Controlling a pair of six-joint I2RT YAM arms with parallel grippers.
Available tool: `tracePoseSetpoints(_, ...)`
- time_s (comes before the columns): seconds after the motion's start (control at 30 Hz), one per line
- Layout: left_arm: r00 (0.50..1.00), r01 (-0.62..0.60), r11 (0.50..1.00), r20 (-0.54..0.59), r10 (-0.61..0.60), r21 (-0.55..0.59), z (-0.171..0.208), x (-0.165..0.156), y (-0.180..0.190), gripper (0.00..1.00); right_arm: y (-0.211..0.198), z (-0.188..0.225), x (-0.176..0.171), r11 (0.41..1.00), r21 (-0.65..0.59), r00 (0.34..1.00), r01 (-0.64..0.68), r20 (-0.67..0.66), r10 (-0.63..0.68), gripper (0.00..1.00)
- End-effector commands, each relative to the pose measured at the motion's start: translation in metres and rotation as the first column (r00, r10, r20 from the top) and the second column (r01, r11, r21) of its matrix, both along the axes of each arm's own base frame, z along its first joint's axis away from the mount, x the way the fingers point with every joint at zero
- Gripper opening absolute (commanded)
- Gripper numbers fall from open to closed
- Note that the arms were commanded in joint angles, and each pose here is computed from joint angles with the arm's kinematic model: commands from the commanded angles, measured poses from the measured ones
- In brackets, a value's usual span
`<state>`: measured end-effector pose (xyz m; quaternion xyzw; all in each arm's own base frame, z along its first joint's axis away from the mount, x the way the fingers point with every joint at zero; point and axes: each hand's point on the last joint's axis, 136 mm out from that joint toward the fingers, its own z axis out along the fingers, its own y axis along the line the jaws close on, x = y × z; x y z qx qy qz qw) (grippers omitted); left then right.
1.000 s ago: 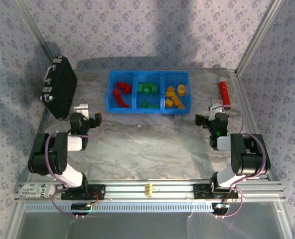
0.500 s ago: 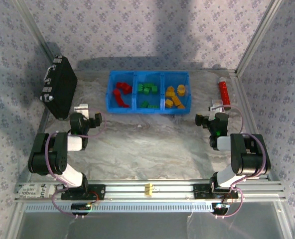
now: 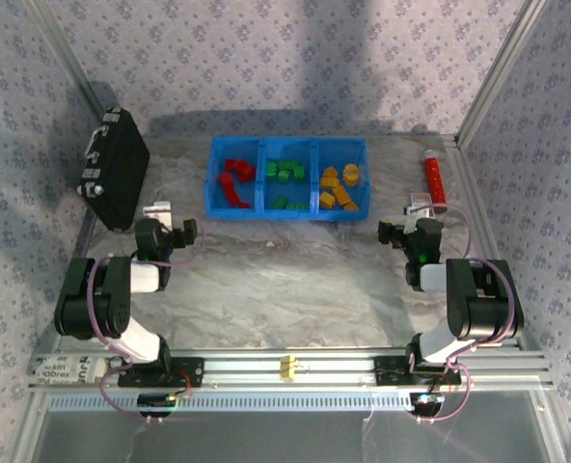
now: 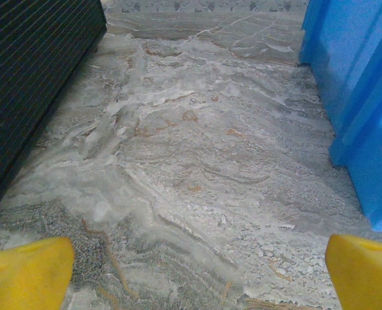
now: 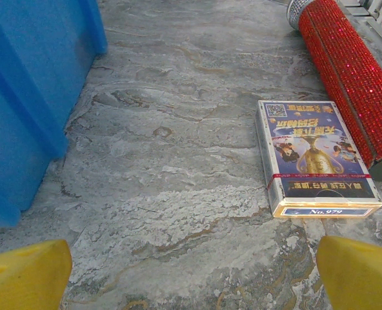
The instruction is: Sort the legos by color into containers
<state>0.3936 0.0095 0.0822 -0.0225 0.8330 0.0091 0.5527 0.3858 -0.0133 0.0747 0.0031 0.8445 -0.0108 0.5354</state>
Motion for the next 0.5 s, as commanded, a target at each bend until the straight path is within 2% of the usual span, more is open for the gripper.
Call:
tracePoseSetpoints(0.0,1.0,0.02,1.0,0.023,-0.02,0.005,0.0076,0.0037,-0.0024,1.0,-0.0009,0.0073,0.0053,1.0,-0.006,1.0,-0.006,0.016,0.006,0.99)
tracePoseSetpoints(0.47,1.0,0.02,1.0,0.022,-0.02,0.006,0.0073,0.0035,-0.0022,1.0,-0.0005,0.0065,0.0048,1.0,-0.005,1.0,-0.008,0.014,0.008,0.99)
